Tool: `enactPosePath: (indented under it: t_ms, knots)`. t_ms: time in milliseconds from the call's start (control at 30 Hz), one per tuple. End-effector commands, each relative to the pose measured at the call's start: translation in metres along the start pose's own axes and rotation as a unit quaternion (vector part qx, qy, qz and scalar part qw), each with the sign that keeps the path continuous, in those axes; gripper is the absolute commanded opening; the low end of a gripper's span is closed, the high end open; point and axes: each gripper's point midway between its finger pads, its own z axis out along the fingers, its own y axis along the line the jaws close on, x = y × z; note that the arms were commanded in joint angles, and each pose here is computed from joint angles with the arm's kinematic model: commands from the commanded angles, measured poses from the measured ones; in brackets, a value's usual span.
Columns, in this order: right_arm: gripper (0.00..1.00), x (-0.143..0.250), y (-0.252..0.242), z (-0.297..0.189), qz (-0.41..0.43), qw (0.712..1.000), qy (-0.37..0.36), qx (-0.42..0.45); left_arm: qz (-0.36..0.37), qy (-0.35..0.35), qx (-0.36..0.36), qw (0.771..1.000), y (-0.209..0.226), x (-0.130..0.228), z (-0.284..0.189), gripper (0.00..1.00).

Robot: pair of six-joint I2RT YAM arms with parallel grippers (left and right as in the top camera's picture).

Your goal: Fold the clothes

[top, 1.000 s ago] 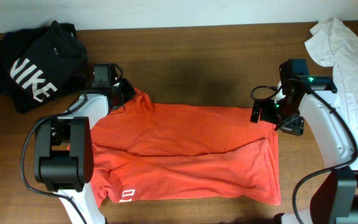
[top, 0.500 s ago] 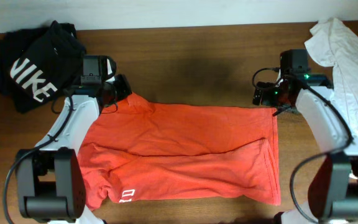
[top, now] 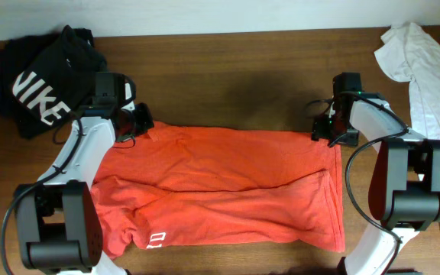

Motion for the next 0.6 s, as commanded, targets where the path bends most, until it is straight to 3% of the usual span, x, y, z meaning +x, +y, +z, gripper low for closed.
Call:
enactPosePath:
  t_ms: [0,33,267,367,567]
  knots:
    - [0.52,-0.004,-0.002,0.004,0.001,1.000,-0.002,0.004,0.006,-0.016,-0.002,1.000,0.002,-0.008,-0.013,0.00]
    - [0.46,-0.004,-0.002,0.004,0.001,1.000,-0.002,0.004,0.013,-0.020,-0.001,1.000,0.001,-0.010,-0.016,0.00]
    - [0.27,-0.008,-0.004,-0.005,0.013,1.000,0.003,0.010,0.031,-0.034,0.003,0.999,-0.005,-0.005,-0.062,0.00]
    - [0.04,-0.010,-0.005,-0.032,0.031,0.999,0.027,0.015,0.023,0.014,-0.013,1.000,0.003,0.022,-0.070,0.00]
    - [0.04,0.010,-0.010,-0.071,0.064,0.994,0.088,0.031,0.001,0.088,-0.122,0.989,0.045,0.063,-0.082,0.00]
